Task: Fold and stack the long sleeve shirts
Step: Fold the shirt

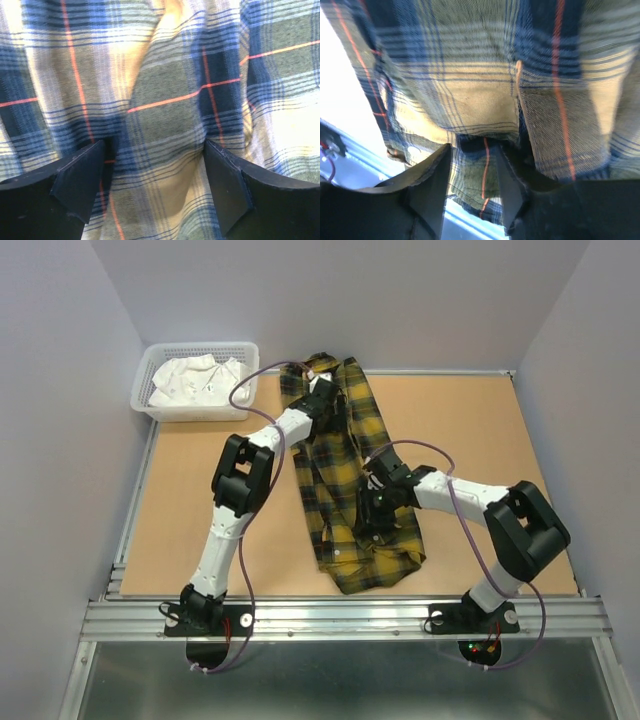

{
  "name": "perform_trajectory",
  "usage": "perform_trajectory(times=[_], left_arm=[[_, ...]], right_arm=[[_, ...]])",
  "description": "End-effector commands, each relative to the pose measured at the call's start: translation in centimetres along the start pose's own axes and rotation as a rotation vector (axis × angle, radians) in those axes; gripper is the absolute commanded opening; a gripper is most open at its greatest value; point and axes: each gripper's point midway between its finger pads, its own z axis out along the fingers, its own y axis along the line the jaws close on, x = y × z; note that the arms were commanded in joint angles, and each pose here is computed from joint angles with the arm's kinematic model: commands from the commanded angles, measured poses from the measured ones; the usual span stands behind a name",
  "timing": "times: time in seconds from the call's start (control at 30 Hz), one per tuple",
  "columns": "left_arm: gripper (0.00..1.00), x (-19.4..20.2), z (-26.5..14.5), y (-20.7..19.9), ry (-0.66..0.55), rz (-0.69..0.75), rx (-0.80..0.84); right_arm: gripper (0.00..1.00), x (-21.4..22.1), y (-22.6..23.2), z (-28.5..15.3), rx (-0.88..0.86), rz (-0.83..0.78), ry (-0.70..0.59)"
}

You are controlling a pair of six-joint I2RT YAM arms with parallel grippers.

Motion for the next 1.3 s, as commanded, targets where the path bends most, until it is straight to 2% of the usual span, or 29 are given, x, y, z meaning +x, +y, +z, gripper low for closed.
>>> perform_trajectory(times=[0.0,0.07,0.1,0.17,0.33,0.4,0.47,0.5,0.7,0.83,1.07,1.27], left_arm=[[0.94,-2.5,-6.2,-0.9,-0.019,-0.043,0.082],[0.95,-2.9,-8.5,-1.2,-0.034,-0.064,0.113],[0.95,-2.8,-10.6,-1.0,-0.042,-0.080,0.121],[0.96,-3.8,-14.2,-0.9,-0.080,-0.106,0.141],[0.96,2.3,-18.2,1.5,0.035,-0.178,0.103],[0.97,6.0,-19.5,2.3,0.102,-0.190,0.100],[0.96,9.3,-20.7,1.5,0.173,-0.217,0.130],[0.97,12.3,-21.4,1.4,0.225,-0.203,0.139],[0.95,20.5,-23.0,1.8,0.375,-0.259,0.125],[0.93,22.5,-23.3,2.2,0.399,-0.293,0.125],[0.92,25.7,-24.2,2.3,0.471,-0.304,0.140],[0.86,28.7,-24.9,3.1,0.545,-0.289,0.135]], right_arm=[[0.56,-4.8,2.3,-4.7,-0.007,-0.081,-0.223],[0.66,-5.0,1.8,-6.1,0.038,-0.083,-0.254],[0.69,-5.8,1.3,-7.5,0.067,-0.080,-0.304],[0.76,-5.9,-0.7,-8.9,0.127,-0.045,-0.321],[0.84,-6.0,-5.9,-11.3,0.224,0.062,-0.358],[0.84,-5.5,-7.9,-11.3,0.229,0.123,-0.337],[0.84,-4.7,-8.6,-11.1,0.216,0.150,-0.313],[0.84,-4.1,-9.4,-10.8,0.222,0.180,-0.299],[0.77,-1.2,-11.9,-9.6,0.240,0.301,-0.247],[0.73,0.1,-12.5,-8.7,0.209,0.350,-0.229],[0.72,2.4,-11.5,-6.3,0.085,0.412,-0.167],[0.66,4.1,-10.8,-5.0,0.009,0.423,-0.112]])
